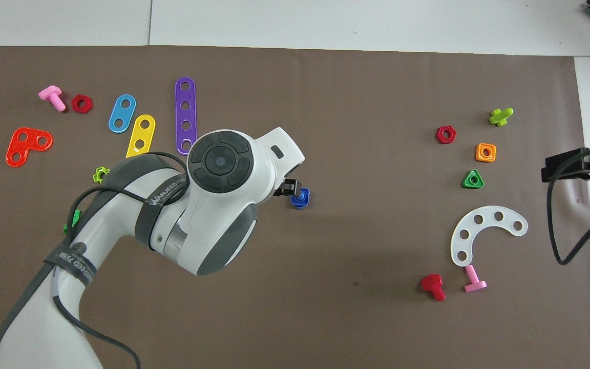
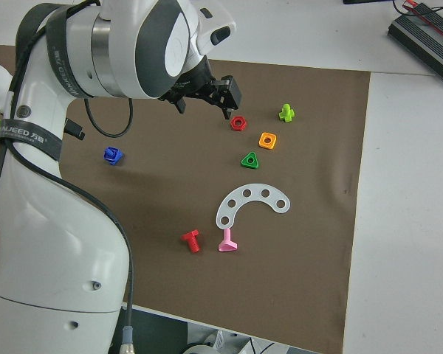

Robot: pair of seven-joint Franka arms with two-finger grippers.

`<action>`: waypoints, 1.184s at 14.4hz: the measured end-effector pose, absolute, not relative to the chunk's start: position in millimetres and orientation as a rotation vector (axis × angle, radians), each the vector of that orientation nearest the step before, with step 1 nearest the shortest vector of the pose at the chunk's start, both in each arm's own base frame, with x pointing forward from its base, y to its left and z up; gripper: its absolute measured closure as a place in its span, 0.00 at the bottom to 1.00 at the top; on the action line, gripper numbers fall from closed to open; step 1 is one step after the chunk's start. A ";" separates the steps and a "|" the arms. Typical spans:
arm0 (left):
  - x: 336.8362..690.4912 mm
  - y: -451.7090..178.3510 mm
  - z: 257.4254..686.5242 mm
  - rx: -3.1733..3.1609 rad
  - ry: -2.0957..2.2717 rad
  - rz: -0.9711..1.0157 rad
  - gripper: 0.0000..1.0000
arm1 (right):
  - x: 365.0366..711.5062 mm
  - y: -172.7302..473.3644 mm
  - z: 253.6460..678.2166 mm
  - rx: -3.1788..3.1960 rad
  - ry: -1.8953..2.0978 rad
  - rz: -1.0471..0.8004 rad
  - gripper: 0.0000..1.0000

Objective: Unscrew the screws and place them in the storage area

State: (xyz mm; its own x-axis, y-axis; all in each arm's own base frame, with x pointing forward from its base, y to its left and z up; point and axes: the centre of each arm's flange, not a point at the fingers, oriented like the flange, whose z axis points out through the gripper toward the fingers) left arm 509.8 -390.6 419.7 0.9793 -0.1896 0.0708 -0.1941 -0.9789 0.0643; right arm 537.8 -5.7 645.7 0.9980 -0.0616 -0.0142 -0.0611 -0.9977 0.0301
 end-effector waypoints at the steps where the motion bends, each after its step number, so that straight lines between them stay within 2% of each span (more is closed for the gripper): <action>1: 508.5 -397.2 410.3 3.056 -0.291 0.096 0.00 | 537.8 -5.7 645.7 3.110 -0.096 -0.023 0.00; 9: 502.0 -436.3 344.4 3.049 -0.256 0.127 0.00 | 537.8 -5.7 645.7 3.110 -0.096 -0.023 0.00; 17: 501.3 -445.1 321.9 3.041 -0.221 0.149 0.10 | 537.8 -5.7 645.7 3.110 -0.096 -0.023 0.00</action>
